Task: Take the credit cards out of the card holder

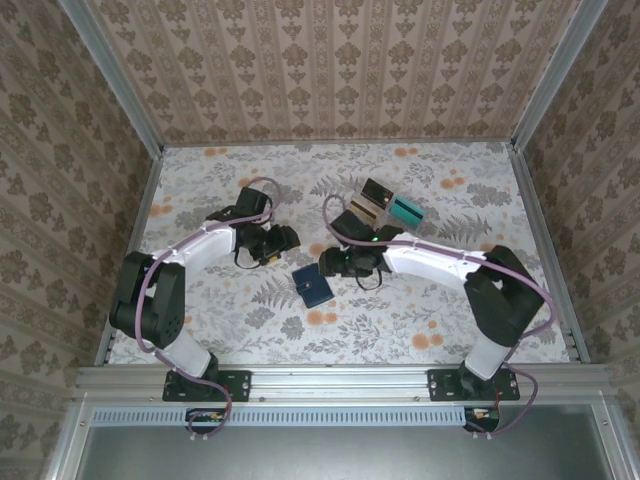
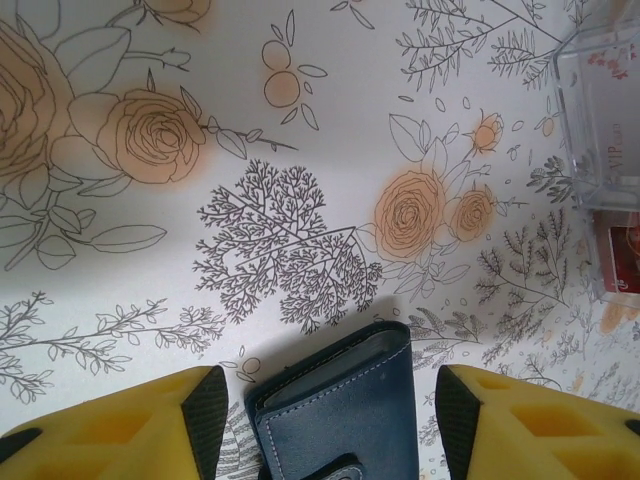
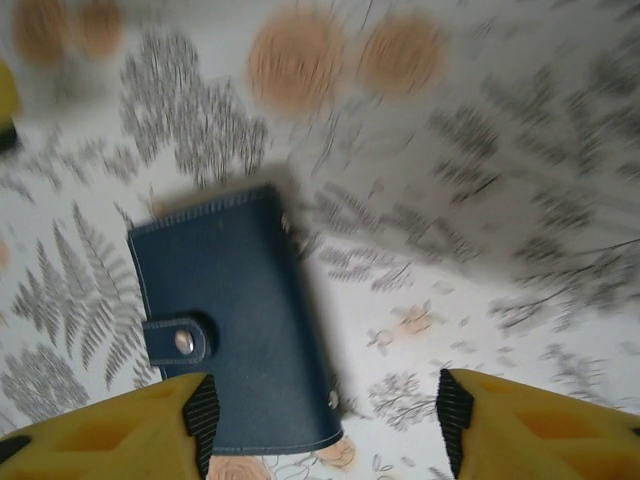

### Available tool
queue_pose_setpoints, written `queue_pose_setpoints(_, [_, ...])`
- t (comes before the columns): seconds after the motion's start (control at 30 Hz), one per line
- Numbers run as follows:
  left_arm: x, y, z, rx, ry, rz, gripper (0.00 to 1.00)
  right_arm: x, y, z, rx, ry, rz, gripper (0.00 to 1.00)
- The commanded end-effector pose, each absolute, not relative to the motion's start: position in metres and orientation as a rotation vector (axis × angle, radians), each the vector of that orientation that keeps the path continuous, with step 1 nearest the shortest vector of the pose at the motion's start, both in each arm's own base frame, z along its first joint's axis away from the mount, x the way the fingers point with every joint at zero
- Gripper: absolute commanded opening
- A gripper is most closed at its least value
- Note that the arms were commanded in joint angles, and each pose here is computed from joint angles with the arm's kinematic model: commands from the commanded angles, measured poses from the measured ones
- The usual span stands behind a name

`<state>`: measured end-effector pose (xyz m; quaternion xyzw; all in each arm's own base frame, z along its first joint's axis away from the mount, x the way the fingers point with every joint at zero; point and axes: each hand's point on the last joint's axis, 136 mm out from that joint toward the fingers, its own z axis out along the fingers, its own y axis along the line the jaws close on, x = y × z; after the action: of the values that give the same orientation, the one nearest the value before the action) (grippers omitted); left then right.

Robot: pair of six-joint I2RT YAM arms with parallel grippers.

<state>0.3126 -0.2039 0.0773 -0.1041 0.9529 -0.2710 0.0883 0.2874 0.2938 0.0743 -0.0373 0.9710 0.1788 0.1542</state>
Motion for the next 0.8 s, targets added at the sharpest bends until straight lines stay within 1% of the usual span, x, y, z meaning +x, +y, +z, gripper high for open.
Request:
queue_pose_setpoints(0.0, [0.315, -0.196, 0.073, -0.299, 2.856, -0.761, 0.60, 0.270, 0.309, 0.064, -0.212, 2.859, 0.484, 0.56])
queue_pose_setpoints(0.17, [0.312, -0.181, 0.068, -0.347, 2.858, -0.737, 0.60, 0.256, 0.309, 0.047, -0.320, 2.914, 0.320, 0.55])
queue_pose_setpoints(0.23, [0.311, -0.172, 0.067, -0.382, 2.852, -0.728, 0.60, 0.255, 0.312, 0.048, -0.372, 2.897, 0.258, 0.57])
queue_pose_setpoints(0.3, [0.310, -0.160, 0.066, -0.422, 2.841, -0.715, 0.60, 0.254, 0.316, 0.052, -0.436, 2.874, 0.195, 0.62])
queue_pose_setpoints(0.37, [0.310, -0.149, 0.067, -0.471, 2.821, -0.723, 0.60, 0.255, 0.319, 0.053, -0.489, 2.848, 0.103, 0.70])
queue_pose_setpoints(0.57, [0.309, -0.126, 0.071, -0.560, 2.782, -0.739, 0.61, 0.252, 0.326, 0.044, -0.609, 2.833, -0.069, 0.83])
queue_pose_setpoints(0.67, [0.309, -0.120, 0.072, -0.572, 2.775, -0.732, 0.61, 0.251, 0.326, 0.039, -0.620, 2.842, -0.102, 0.87])
queue_pose_setpoints(0.77, [0.309, -0.118, 0.072, -0.578, 2.775, -0.731, 0.62, 0.254, 0.322, 0.036, -0.605, 2.842, -0.146, 0.88])
